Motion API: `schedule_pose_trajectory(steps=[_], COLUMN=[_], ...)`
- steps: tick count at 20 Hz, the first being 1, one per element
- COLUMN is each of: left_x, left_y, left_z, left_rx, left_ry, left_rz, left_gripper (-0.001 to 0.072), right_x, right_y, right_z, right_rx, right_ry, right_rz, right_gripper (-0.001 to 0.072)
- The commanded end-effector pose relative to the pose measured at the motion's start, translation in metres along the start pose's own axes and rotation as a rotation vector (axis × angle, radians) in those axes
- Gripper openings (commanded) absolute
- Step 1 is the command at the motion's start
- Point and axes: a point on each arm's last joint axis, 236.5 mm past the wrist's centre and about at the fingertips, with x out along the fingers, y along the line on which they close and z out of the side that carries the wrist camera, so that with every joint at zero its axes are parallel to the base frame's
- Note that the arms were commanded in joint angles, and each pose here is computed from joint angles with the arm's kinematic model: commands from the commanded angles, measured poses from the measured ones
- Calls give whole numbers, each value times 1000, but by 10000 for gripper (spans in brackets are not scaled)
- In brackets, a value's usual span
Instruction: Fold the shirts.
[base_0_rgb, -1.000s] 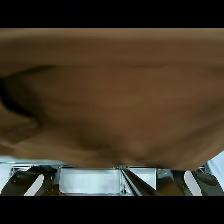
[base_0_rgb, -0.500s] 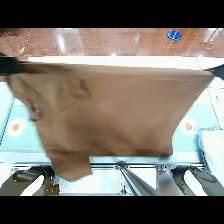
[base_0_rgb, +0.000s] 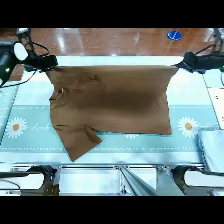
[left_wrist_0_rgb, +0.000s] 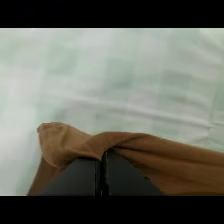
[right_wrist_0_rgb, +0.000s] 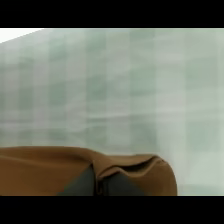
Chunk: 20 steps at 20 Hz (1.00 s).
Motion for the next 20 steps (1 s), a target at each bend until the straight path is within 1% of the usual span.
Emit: schedule_pose_trajectory(steps=[1, 2, 4, 6, 9, 11, 13, 16, 19, 20], left_x=[44, 49, 55, 51, 29, 22, 27, 40, 49, 49], left_y=[-22, -30, -41, -34, -5, 7, 9, 7, 8, 8], left_z=[4, 3, -7, -14, -28, -57, -89, -132, -153, -155], left_rx=[-109, -117, -72, -22, 41, 96, 117, 119, 114, 114], left_ry=[79, 104, 166, 207, 309, 437, 530, 632, 669, 673], left_rz=[-106, -137, -187, -186, -172, -173, -176, -171, -166, -165], left_gripper=[17, 17, 16, 17, 17, 17, 17, 17, 17, 17], right_x=[54, 62, 67, 60, 29, 17, 19, 32, 44, 45], right_y=[-20, -23, -24, -31, -46, -51, -61, -70, -79, -80], right_z=[14, 15, 9, 2, -21, -47, -68, -104, -128, -132], right_rx=[79, 94, 92, 64, 17, -22, -19, 33, 75, 82], right_ry=[41, 60, 101, 139, 255, 372, 441, 522, 549, 557], right_rz=[7, 8, 16, -2, -28, -35, -63, -59, -62, -64], right_gripper=[28, 28, 28, 29, 29, 29, 29, 29, 30, 115])
